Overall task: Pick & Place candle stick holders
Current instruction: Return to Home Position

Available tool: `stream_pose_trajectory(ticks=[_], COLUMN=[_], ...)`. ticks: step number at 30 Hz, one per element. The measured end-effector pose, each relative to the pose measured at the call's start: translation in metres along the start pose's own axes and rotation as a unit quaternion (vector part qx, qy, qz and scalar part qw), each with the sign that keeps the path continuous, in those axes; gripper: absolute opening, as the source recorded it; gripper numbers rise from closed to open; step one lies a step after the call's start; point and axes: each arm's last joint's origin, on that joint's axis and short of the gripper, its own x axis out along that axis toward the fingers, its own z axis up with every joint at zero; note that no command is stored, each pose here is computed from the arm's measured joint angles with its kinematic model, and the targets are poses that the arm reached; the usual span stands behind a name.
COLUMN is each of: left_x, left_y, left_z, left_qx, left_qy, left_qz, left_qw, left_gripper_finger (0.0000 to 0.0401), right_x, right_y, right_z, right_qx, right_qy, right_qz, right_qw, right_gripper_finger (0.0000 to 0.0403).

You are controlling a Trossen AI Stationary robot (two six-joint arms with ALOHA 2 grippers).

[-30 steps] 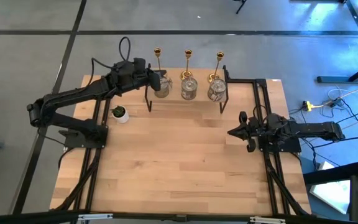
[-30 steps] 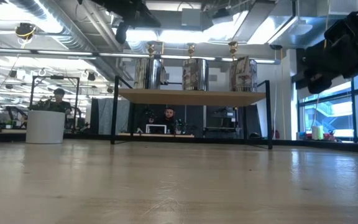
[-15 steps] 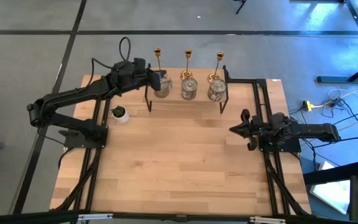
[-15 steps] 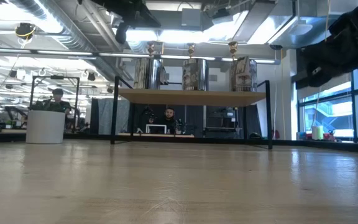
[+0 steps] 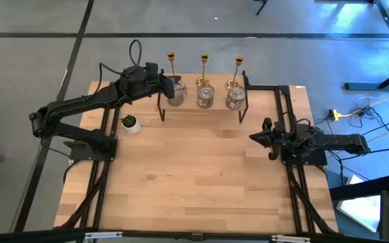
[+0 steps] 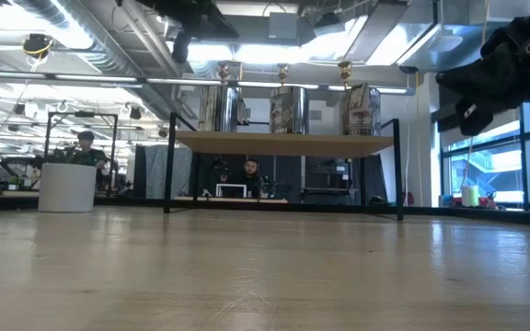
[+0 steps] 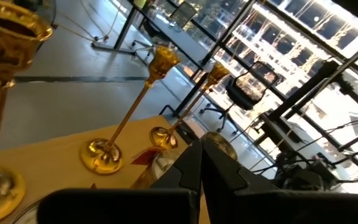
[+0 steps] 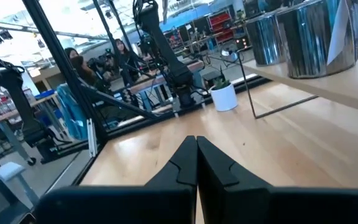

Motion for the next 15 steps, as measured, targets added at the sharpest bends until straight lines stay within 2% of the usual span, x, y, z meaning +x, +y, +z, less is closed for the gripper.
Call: stream_pose_trajectory(ticks=[3, 9, 15], left_x=[0.0, -0.003, -0.008], left_y=[-0.003, -0.013, -0.027], left_z=[0.002, 0.009, 0.002], left_qx=[0.006, 0.042, 0.082], left_qy=[-0.006, -0.014, -0.01], left_qz=[-0.024, -0.114, -0.144], left_qw=[1.0, 0.993, 0.986], left_gripper_finger=[0.0002, 0.0002, 0.0002], right_x=[0.0, 0.0, 0.0], right_y=[0.0, 0.0, 0.0], right_z=[0.0, 0.0, 0.0], right_qx=[0.002, 0.004, 0.003], right_qy=[0.002, 0.002, 0.002], right_qz=[0.0, -0.001, 0.0], right_qw=[1.0, 1.0, 1.0], right_gripper_finger=[0.0, 0.0, 0.0])
